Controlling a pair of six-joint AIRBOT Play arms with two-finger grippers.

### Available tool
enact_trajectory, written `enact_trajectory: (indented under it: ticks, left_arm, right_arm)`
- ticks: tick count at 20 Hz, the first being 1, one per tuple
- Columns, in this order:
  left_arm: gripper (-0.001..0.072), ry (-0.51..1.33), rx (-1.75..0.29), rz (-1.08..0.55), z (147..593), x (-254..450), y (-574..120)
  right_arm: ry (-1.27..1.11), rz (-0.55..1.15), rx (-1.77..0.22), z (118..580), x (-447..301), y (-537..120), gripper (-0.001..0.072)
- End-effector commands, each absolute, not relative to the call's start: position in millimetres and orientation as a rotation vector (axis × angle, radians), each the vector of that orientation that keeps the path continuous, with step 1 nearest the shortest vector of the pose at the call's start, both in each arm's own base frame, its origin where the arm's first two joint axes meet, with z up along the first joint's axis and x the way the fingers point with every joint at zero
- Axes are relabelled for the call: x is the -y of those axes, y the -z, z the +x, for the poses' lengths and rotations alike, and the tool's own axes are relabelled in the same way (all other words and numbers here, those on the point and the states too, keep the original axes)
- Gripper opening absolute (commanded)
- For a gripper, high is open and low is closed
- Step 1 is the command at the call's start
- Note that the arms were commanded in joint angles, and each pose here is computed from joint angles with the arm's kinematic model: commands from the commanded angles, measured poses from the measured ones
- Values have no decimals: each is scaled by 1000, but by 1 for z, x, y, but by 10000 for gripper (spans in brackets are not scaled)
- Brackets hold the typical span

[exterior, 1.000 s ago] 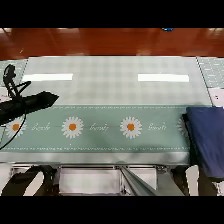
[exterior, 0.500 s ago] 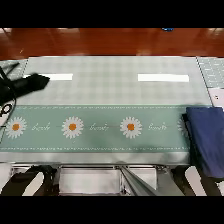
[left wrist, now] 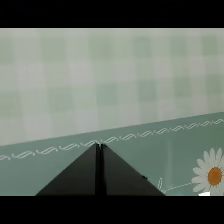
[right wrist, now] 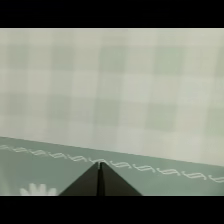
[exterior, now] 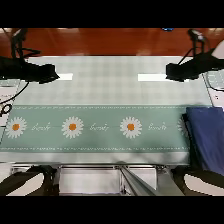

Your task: Fold the shirts.

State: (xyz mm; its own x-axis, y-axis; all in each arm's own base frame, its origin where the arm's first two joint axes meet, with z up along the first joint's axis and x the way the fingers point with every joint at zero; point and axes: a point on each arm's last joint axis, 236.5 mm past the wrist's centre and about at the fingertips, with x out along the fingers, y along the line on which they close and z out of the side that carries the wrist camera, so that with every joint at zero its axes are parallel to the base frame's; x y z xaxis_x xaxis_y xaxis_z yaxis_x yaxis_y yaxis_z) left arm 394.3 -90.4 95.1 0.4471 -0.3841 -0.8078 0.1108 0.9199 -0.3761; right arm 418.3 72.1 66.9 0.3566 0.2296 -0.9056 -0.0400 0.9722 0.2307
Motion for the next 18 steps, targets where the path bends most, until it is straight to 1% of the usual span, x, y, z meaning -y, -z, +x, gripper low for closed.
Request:
enact_trajectory:
  ticks: [1, 18]
  left_arm:
    - [21, 253, -1152, -307, 393, 78, -76]
    - [21, 255, -1152, -304, 393, 78, -76]
  right_arm:
    - [-124, 76, -1259, 421, -66, -44, 22]
    - [-117, 64, -1244, 419, -62, -53, 22]
